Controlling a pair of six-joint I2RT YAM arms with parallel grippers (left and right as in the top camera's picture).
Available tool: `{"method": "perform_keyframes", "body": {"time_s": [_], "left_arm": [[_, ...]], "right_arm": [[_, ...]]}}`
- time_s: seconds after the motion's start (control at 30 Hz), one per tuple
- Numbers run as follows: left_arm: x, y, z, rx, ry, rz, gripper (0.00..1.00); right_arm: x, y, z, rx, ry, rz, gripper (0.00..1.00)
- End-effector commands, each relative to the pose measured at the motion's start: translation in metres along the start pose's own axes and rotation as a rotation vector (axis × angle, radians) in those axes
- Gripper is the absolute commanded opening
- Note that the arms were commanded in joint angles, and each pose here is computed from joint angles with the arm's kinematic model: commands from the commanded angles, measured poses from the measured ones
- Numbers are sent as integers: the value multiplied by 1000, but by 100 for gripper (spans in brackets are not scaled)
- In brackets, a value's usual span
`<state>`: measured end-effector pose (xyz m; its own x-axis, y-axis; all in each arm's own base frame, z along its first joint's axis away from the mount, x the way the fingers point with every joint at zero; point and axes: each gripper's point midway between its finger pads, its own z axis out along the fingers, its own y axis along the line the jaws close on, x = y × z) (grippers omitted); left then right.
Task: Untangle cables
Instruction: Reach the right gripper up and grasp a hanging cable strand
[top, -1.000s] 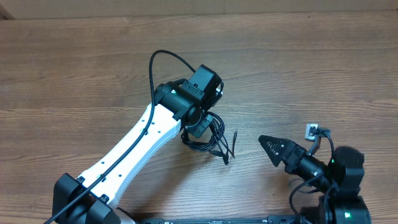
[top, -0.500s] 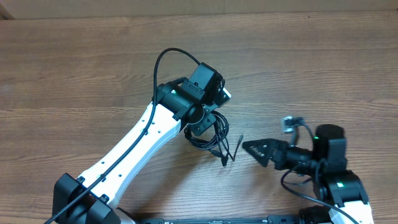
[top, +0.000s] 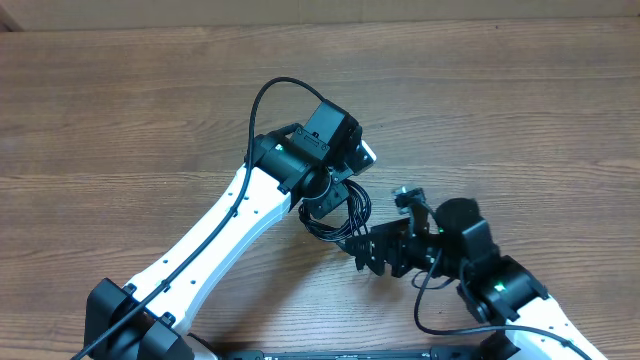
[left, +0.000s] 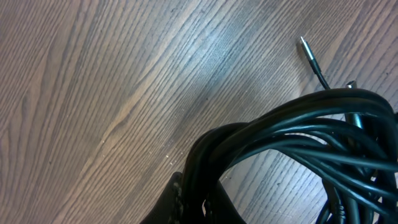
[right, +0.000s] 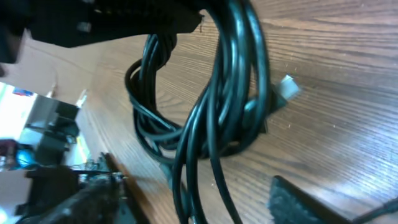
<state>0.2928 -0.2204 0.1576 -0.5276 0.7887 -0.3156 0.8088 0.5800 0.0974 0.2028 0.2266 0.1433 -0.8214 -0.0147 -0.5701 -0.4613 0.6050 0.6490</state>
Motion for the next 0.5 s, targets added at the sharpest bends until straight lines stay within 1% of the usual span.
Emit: {"method": "perform_keyframes", "body": {"time_s": [0.0,0.1,0.23,0.37,0.47], "left_arm": [[-5,-2,-12,7,-42,24,4],[-5,-2,-12,6,-42,24,4],[-5,-2,-12,5,-41,27,4],[-3,-1,-12,0,-36,76,4],[-2,4,-12,-26,-27,81,4]], "right_arm": [[-7,0,8,45,-18,-32,55],[-2,-3,13,65,0,-32,38],[-2,-2,14,63,0,-26,21],[-6,1,13,53,-16,-16,8],[-7,2,13,44,-19,13,4]]}}
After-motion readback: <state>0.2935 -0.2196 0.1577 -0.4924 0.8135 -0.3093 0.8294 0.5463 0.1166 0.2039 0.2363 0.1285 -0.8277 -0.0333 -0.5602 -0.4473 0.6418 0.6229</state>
